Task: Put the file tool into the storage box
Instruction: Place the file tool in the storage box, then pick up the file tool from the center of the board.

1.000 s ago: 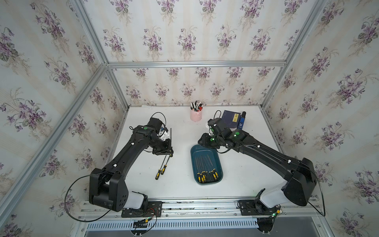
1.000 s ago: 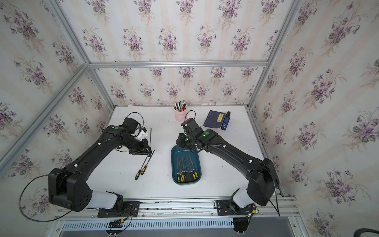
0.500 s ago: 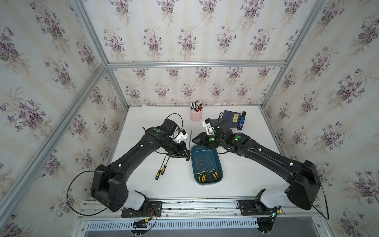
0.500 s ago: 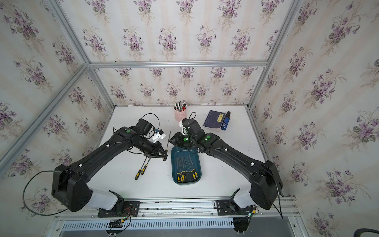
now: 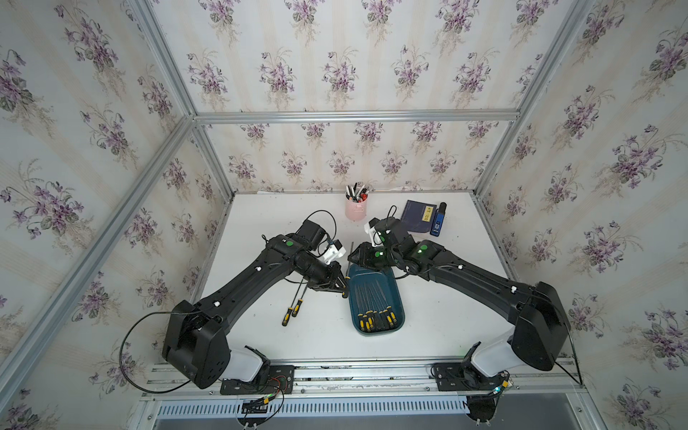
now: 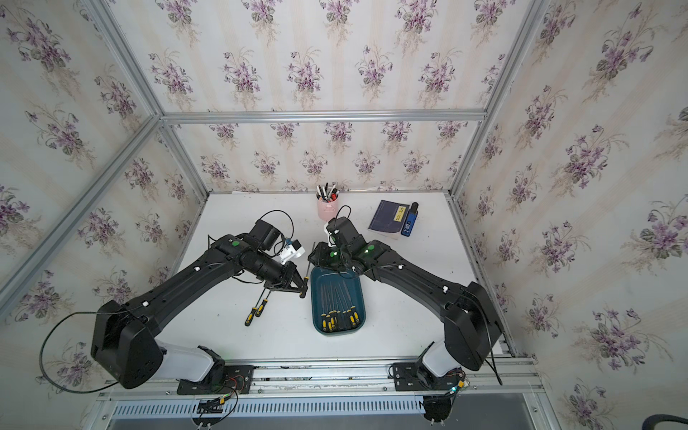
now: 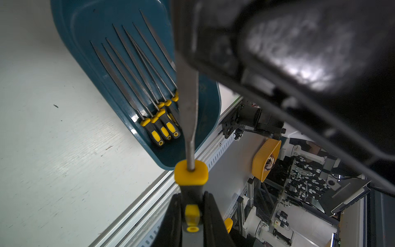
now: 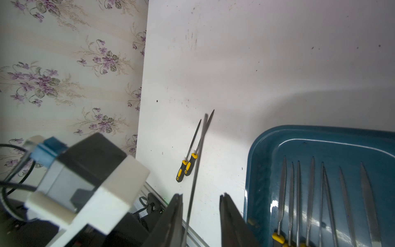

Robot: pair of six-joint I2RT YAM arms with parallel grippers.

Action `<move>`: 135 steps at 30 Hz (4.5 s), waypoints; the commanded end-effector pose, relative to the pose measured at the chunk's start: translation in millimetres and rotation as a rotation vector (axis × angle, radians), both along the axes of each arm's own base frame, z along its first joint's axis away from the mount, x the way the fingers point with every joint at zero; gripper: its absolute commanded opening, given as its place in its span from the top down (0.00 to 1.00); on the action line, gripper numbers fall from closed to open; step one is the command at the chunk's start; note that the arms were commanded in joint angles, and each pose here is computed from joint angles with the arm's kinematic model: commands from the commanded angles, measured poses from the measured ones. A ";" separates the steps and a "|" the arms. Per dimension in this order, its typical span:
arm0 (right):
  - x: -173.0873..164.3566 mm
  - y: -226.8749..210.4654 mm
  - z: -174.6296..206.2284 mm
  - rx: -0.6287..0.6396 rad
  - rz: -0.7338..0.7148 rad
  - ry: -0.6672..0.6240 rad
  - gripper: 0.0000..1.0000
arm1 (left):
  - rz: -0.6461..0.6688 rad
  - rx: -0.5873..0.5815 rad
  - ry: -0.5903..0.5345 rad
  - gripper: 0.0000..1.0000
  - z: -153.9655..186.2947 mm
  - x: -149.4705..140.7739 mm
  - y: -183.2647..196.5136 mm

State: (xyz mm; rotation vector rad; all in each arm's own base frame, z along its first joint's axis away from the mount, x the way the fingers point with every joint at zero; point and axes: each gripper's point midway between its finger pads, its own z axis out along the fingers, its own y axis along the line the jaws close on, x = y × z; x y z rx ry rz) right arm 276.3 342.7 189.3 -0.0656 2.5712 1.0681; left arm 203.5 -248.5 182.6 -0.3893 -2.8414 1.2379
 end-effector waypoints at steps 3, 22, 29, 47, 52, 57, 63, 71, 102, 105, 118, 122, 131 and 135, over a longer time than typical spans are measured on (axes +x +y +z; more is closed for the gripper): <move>9.4 4.6 -3.9 -0.018 -0.002 -0.015 0.79 | -0.020 -0.055 -0.015 0.96 9.9 -5.5 -4.4; -11.8 -64.1 -59.8 -0.465 0.092 0.031 1.00 | 0.159 0.011 -0.025 0.00 4.2 27.3 22.3; -25.3 -70.4 -102.9 -0.535 0.139 0.107 1.00 | 0.192 0.081 -0.018 0.00 -9.9 29.1 36.5; -41.1 -55.4 -148.6 -0.541 0.129 0.174 1.00 | 0.241 0.140 0.010 0.00 -34.3 21.7 59.5; -42.0 -54.7 -155.7 -0.553 0.124 0.179 1.00 | 0.235 0.144 0.019 0.00 -38.9 20.1 60.5; -44.9 -52.3 -159.1 -0.554 0.126 0.181 1.00 | 0.235 0.157 0.024 0.00 -44.1 18.5 63.8; -46.5 -53.8 -166.0 -0.572 0.123 0.189 1.00 | 0.233 0.164 0.034 0.00 -48.7 16.9 66.0; -43.8 -54.2 -164.1 -0.583 0.115 0.184 0.86 | 0.256 0.188 0.044 0.00 -55.3 16.5 75.5; -22.7 -52.0 -74.5 -0.519 0.042 0.030 0.68 | 0.360 0.901 0.282 0.41 -139.8 -19.3 191.9; -22.9 -52.4 -76.1 -0.522 0.042 0.033 0.68 | 0.358 0.907 0.302 0.51 -146.1 -21.8 191.6; -23.3 -52.8 -82.8 -0.536 0.049 0.045 0.69 | 0.351 0.945 0.340 0.63 -166.9 -25.9 195.7; -23.7 -52.7 -83.3 -0.539 0.052 0.045 0.69 | 0.350 0.948 0.337 0.64 -172.8 -25.0 196.4; -20.9 -46.2 -87.3 -0.538 0.068 0.054 0.69 | 0.338 0.930 0.309 0.69 -176.9 -17.0 193.6; -19.7 -44.1 -88.6 -0.543 0.077 0.055 0.70 | 0.326 0.929 0.293 0.75 -177.2 -12.3 193.2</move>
